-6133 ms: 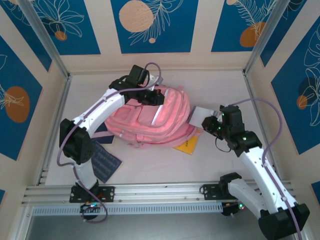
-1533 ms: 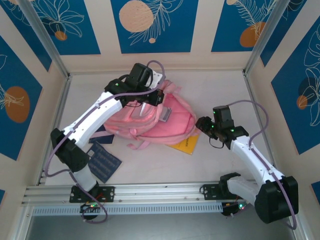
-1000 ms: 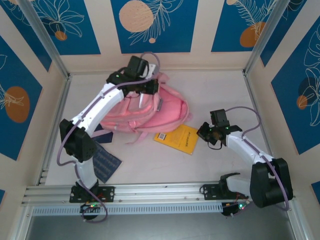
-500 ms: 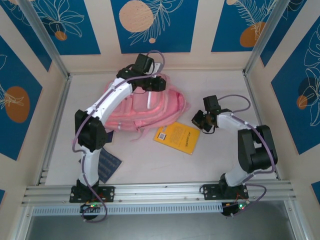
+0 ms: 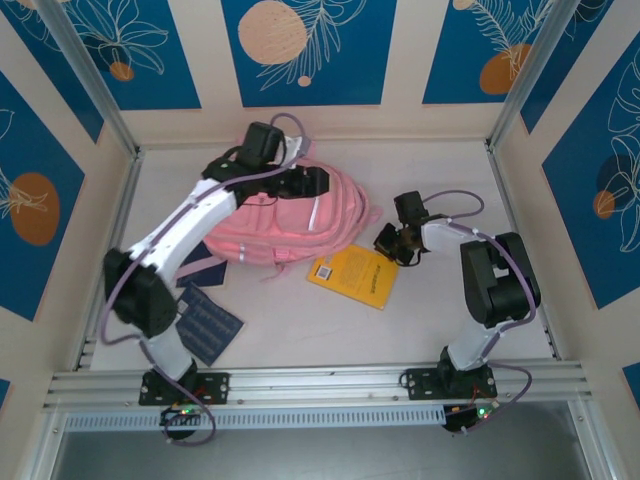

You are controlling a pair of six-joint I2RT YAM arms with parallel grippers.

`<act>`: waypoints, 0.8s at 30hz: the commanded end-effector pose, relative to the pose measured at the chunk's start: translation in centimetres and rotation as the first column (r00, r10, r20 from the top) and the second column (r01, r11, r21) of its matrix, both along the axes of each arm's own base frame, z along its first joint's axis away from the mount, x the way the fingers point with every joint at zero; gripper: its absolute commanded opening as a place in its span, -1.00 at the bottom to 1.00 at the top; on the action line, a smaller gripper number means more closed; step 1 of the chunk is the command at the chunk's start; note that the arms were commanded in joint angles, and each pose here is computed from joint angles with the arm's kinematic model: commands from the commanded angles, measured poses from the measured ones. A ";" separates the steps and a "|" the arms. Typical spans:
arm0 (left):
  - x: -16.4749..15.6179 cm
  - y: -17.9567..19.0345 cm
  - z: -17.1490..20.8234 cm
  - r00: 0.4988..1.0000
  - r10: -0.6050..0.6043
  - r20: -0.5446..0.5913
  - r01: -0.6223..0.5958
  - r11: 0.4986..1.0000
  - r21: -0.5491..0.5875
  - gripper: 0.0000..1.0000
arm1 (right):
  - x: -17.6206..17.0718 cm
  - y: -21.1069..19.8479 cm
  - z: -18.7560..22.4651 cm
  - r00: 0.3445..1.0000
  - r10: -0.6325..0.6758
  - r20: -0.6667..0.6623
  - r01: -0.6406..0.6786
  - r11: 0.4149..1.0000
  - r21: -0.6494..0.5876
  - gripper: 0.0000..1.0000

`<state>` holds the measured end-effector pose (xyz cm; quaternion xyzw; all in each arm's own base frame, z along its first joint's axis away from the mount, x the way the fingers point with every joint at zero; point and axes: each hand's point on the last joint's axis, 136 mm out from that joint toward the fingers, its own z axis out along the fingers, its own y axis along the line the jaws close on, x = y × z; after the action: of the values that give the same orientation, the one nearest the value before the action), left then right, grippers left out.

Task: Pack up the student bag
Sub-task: Close the student bag at the center of the table, then rotate the book at the center of the table.

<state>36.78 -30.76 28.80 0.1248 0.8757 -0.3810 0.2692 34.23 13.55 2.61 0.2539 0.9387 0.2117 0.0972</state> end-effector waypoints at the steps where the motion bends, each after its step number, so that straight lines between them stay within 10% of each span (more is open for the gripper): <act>1: -2.1 2.0 -0.3 0.999 0.034 0.014 -0.035 0.999 0.031 0.25 | -3.1 2.1 -0.7 0.992 0.096 -0.077 -0.093 0.995 0.037 -0.95; 14: -11.1 8.3 -13.7 0.966 0.124 -0.226 -0.076 0.975 0.208 0.25 | -14.6 7.2 0.0 0.926 0.355 -0.126 -0.348 0.934 0.077 -0.84; 24: -12.9 8.3 -18.9 0.946 0.165 -0.278 -0.093 0.963 0.255 0.25 | -12.6 7.5 4.1 0.902 0.433 -0.007 -0.428 0.894 0.136 -0.40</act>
<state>23.28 -21.67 10.15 0.0439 0.9549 -0.2643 0.1279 21.00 20.53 5.06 0.0638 0.9667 0.2471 0.0181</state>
